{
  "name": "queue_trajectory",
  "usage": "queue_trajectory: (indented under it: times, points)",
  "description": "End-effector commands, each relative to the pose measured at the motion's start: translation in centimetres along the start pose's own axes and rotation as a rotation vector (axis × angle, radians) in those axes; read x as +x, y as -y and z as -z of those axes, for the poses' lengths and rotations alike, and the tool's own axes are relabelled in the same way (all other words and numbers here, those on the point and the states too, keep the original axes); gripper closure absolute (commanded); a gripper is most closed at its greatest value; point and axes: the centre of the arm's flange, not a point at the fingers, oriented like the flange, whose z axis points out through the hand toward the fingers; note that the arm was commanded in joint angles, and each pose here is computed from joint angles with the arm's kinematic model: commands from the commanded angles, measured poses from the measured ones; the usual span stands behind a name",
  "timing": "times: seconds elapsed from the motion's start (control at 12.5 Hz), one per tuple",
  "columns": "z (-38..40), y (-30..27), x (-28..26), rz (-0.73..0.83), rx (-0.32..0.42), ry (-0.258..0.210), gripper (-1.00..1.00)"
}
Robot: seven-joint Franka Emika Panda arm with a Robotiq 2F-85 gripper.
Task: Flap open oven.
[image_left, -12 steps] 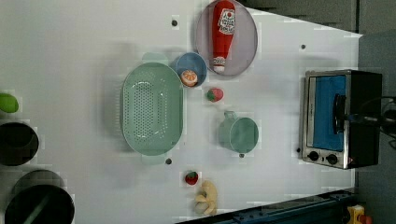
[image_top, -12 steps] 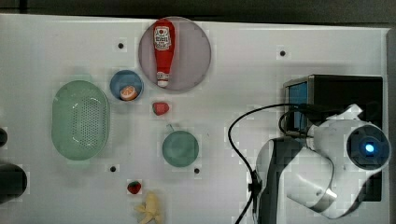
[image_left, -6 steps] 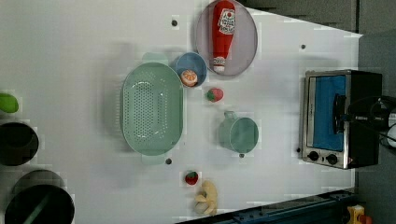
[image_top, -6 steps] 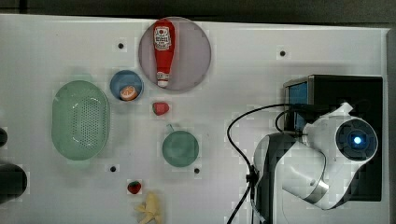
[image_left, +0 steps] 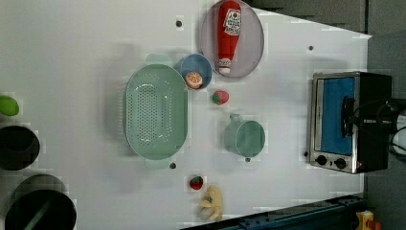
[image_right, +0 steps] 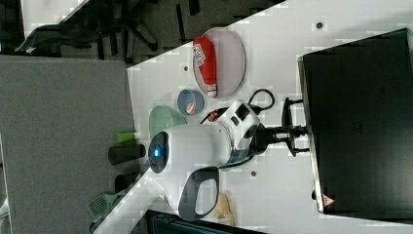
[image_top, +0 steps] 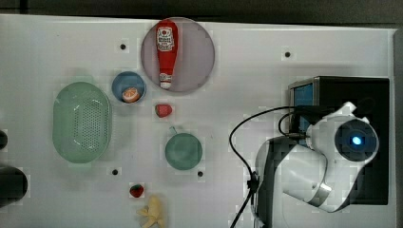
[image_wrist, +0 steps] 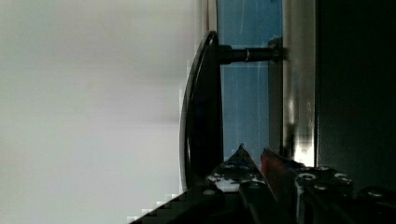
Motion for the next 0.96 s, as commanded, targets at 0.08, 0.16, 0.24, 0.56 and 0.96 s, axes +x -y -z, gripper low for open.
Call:
queue_trajectory:
  times: [0.08, 0.16, 0.24, 0.56, 0.96]
  points:
    - [-0.2, 5.5, 1.7, 0.020, -0.058, 0.022, 0.65]
    - [-0.3, 6.7, 1.8, 0.015, -0.083, 0.032, 0.65]
    - [-0.5, 7.9, 2.0, 0.014, -0.106, 0.042, 0.65]
    - [-2.1, 12.6, 2.6, 0.065, -0.189, 0.082, 0.65]
    - [-6.5, 19.6, 2.8, 0.049, -0.347, 0.117, 0.65]
